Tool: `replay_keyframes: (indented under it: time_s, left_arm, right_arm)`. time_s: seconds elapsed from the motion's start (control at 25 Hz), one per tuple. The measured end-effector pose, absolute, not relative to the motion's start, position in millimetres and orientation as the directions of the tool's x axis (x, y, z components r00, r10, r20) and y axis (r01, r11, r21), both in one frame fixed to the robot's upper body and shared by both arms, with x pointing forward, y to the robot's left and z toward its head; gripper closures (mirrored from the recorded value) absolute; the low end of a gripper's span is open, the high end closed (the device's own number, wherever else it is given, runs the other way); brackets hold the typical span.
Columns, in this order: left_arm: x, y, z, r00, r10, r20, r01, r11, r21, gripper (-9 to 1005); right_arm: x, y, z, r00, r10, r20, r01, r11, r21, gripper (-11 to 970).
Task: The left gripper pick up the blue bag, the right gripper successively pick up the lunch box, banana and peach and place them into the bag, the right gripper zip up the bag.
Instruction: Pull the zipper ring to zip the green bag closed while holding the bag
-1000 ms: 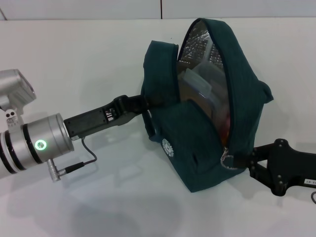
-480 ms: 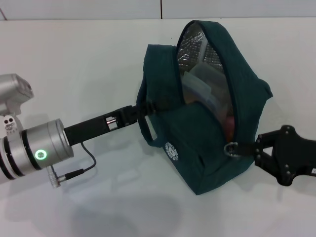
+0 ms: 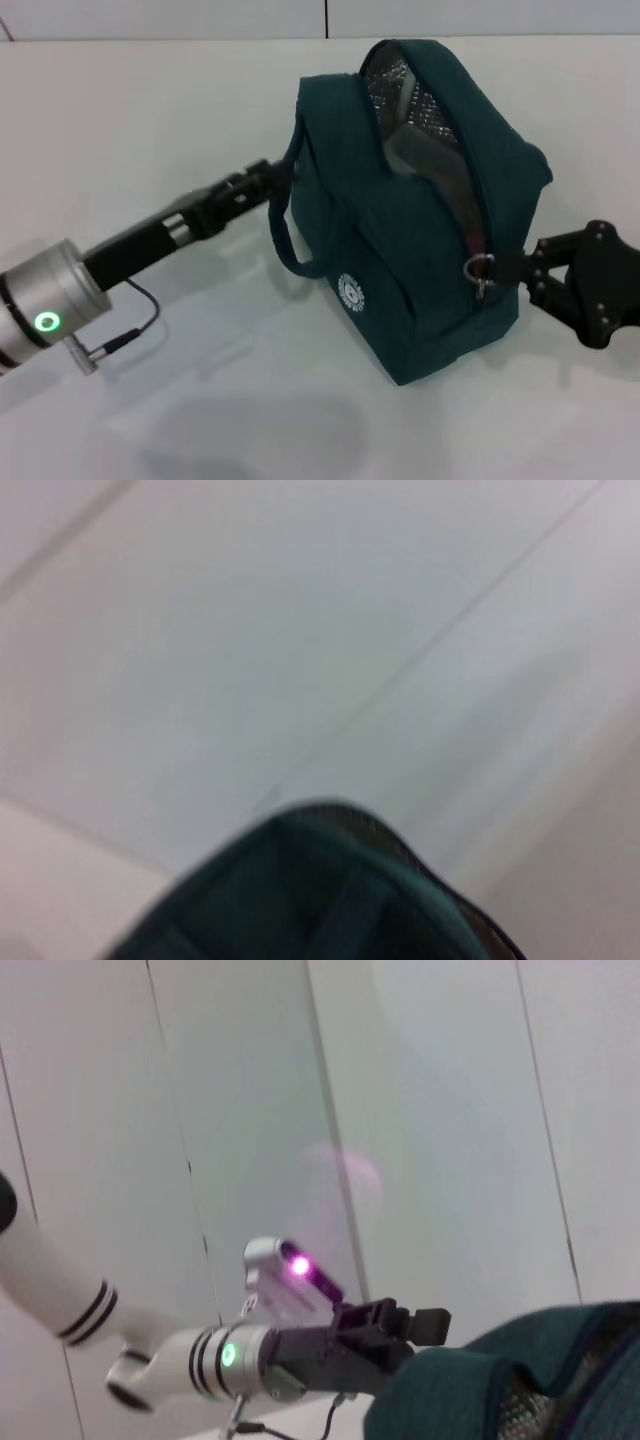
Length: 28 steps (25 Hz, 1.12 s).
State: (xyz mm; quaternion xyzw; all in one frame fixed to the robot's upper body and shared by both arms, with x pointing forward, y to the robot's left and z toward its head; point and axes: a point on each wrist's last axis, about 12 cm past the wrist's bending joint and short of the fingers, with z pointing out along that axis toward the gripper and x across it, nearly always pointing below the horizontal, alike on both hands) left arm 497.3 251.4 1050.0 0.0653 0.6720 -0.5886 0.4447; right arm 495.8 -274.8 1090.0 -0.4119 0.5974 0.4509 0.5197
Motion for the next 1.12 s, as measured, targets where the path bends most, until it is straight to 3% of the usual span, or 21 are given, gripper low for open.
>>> replay_keyframes:
  time_s: [0.24,1.12]
  left_arm:
    - [492,266,1050,-0.491,-0.507,-0.709,0.625,0.362,-0.692,138]
    - [491,271,1049,-0.474,-0.518,-0.712,0.615,0.384,-0.688,110]
  right_arm:
    - [504,-273,1100,-0.095,-0.026,-0.995,-0.965,0.248,0.085,945]
    - [534,-258,1136,0.018,0.033,-0.999,-0.977,0.211,-0.011,945]
